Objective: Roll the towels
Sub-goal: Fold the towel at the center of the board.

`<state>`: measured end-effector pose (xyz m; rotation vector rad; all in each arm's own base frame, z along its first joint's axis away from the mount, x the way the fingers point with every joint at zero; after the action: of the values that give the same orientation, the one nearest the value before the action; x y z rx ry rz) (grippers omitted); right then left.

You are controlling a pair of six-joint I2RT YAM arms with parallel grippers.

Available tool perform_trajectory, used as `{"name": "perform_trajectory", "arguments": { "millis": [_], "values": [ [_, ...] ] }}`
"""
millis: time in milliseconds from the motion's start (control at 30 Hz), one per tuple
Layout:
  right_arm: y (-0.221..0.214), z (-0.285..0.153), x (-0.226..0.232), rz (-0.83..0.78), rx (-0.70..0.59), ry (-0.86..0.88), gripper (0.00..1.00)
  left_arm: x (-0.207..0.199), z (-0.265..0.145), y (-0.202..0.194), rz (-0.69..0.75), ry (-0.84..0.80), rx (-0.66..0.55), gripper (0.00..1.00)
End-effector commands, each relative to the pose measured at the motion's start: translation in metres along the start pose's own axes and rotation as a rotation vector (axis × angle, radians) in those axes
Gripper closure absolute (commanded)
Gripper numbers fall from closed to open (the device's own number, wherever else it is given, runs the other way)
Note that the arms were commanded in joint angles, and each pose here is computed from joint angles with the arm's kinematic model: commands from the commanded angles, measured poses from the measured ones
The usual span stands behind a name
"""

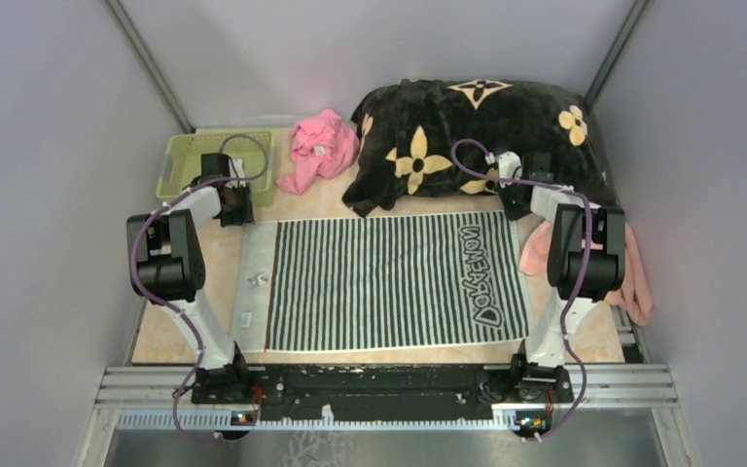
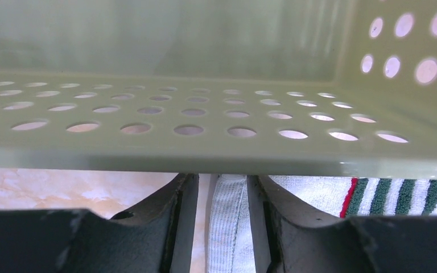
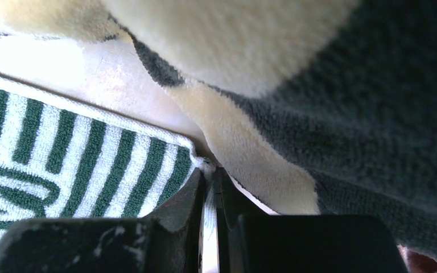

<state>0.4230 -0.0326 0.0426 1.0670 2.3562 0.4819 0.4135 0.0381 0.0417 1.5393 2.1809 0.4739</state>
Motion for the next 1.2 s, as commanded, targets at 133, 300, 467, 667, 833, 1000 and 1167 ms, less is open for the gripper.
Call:
{"name": "perform_trajectory", "arguments": {
  "millis": [133,300,467,667,833,1000,1167],
  "values": [
    [0.009,-0.015,-0.008,-0.022,-0.02,-0.057,0.95,-0.004,0.008,-0.054,0.004,-0.022,0.188,0.76],
    [0.011,-0.018,-0.012,-0.03,-0.021,-0.069,0.96,-0.008,0.004,-0.053,0.006,-0.034,0.185,1.0],
    [0.03,-0.033,-0.018,-0.027,-0.088,-0.088,0.97,-0.021,-0.022,-0.013,0.001,-0.075,0.05,1.0],
    [0.048,-0.059,-0.031,-0.022,-0.154,-0.153,0.99,-0.034,-0.066,0.042,0.005,-0.118,-0.145,1.0],
    [0.057,-0.079,-0.043,-0.008,-0.197,-0.214,1.0,-0.033,-0.087,0.06,0.001,-0.111,-0.247,1.0],
    [0.06,-0.086,-0.046,-0.006,-0.214,-0.237,1.0,-0.036,-0.101,0.069,-0.007,-0.142,-0.304,1.0],
    [0.075,-0.096,-0.055,0.001,-0.285,-0.284,1.0,-0.035,-0.113,0.09,-0.028,-0.178,-0.381,1.0]
  ]
}}
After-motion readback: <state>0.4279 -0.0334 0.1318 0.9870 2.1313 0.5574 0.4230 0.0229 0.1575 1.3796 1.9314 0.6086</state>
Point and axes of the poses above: each gripper's point midway between its finger pads, its own z axis out along the fingers, its own x axis along the line the jaws close on, y = z × x, the point moved 2 cm from there along -z, back along the fingers, and after that the axes turned 14 degrees about -z, right-handed, at the moved point
